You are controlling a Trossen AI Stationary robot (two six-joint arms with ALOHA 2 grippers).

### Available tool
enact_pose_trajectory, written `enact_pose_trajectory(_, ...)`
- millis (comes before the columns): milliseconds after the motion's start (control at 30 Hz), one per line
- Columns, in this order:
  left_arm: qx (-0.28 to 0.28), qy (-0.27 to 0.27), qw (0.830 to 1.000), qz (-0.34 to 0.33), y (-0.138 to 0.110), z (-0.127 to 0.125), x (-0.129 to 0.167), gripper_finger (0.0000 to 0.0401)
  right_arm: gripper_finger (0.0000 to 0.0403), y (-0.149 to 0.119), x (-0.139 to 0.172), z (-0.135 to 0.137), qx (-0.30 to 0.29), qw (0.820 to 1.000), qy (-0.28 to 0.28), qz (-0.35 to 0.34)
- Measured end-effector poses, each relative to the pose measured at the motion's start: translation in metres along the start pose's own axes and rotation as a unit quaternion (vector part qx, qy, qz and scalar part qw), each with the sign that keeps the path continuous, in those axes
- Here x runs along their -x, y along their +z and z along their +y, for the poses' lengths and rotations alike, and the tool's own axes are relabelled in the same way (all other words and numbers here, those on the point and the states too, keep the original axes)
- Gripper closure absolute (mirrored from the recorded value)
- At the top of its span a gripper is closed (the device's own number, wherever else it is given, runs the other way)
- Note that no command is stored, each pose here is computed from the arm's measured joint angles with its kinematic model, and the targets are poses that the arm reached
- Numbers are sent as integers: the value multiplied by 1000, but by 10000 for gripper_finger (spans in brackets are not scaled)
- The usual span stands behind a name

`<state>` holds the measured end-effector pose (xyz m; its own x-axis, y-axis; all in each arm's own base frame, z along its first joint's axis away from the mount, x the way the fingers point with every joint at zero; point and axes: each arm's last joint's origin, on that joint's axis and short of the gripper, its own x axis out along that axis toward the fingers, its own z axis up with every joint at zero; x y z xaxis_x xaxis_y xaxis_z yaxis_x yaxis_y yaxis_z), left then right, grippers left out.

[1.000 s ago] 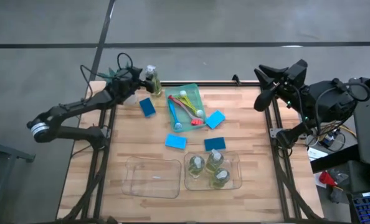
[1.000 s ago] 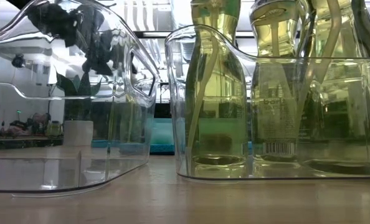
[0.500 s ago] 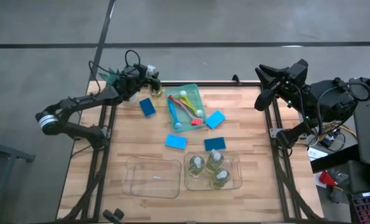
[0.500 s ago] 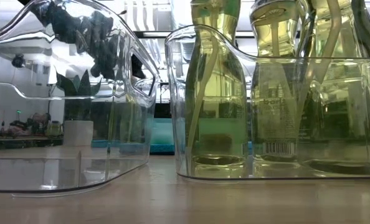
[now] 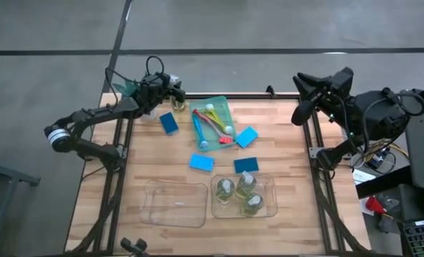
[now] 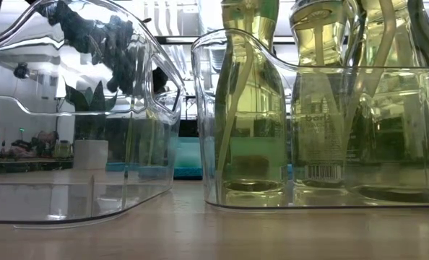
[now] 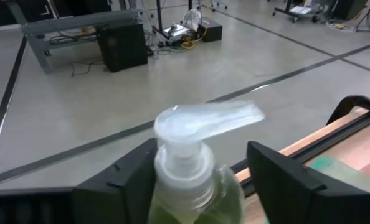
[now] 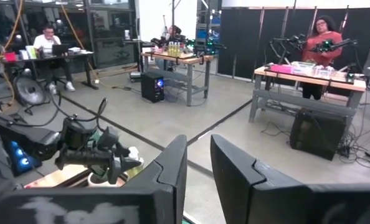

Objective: Pick & Place Kitchen Sink Supplies
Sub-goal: Put the soap dispenser into the right transparent bin

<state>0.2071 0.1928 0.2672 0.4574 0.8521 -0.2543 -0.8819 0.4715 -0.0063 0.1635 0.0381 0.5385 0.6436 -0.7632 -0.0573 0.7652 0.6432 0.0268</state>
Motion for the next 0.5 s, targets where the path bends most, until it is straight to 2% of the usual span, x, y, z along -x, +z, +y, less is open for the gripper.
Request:
enact_pose_trajectory(267,-1,2,1000,10,-1,2,1,288,328,0,-3,-2,-1,1000,-11,0)
enact_pose_trajectory(500,-1,-4,1000,9,0,2,2,296,325,0,-3,-2,-1,1000,-11,0)
